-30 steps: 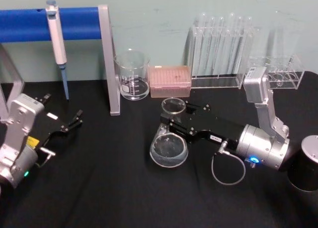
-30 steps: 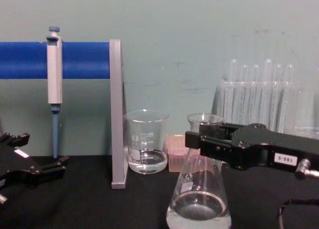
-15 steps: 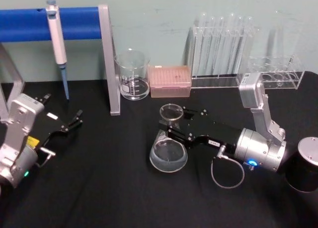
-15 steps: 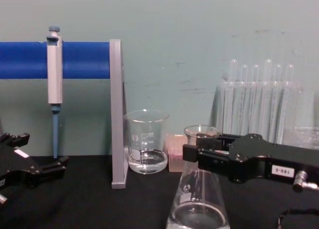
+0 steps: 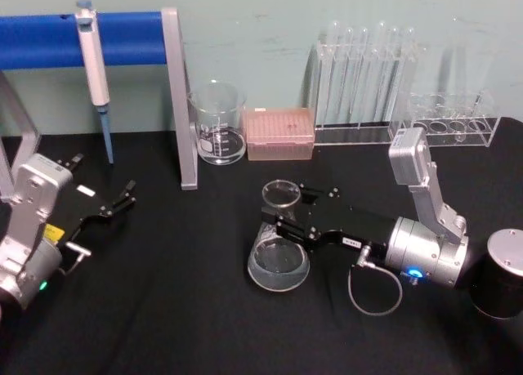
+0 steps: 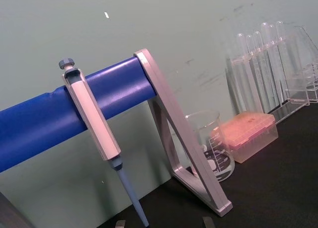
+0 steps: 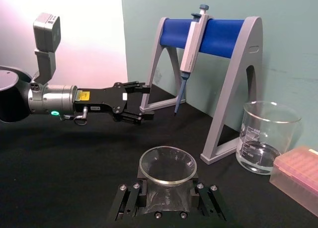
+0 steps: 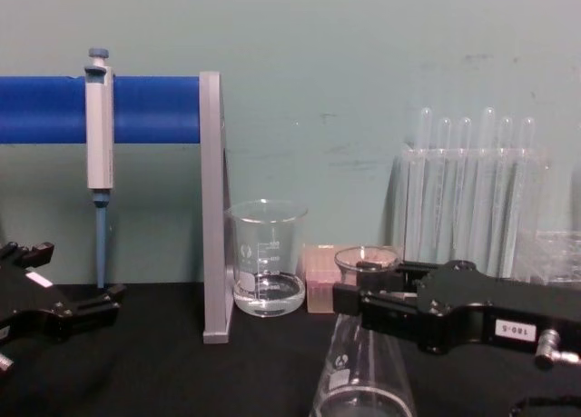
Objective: Grasp the erlenmeyer flask with one hand, shake it three times, then place it back.
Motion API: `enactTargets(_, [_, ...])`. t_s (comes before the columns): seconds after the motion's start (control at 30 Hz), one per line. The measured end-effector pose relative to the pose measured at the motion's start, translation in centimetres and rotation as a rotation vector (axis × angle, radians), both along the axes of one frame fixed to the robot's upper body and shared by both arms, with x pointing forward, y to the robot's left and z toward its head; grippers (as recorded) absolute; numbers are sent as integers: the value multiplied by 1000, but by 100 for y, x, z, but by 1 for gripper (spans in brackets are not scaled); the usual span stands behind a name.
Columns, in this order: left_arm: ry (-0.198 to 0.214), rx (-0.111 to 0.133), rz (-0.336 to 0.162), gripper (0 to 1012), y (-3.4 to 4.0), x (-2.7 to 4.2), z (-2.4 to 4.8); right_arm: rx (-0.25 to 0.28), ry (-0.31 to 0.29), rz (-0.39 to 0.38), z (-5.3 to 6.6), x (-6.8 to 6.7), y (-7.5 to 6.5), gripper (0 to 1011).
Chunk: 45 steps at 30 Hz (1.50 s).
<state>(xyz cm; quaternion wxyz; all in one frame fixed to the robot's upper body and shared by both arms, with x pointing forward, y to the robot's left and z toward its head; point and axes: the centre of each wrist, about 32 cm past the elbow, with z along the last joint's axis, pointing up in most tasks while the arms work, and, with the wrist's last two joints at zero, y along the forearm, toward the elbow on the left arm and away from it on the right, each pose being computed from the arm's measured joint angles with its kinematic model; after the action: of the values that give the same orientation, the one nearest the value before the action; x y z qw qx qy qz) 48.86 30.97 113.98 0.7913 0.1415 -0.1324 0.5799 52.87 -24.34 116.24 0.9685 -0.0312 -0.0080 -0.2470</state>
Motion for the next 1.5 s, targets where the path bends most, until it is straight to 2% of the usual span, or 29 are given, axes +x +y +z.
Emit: enactTargets(1.5, [0, 0, 0, 1001, 0, 0, 0, -12, 36, -1, -101, 34, 2, 449])
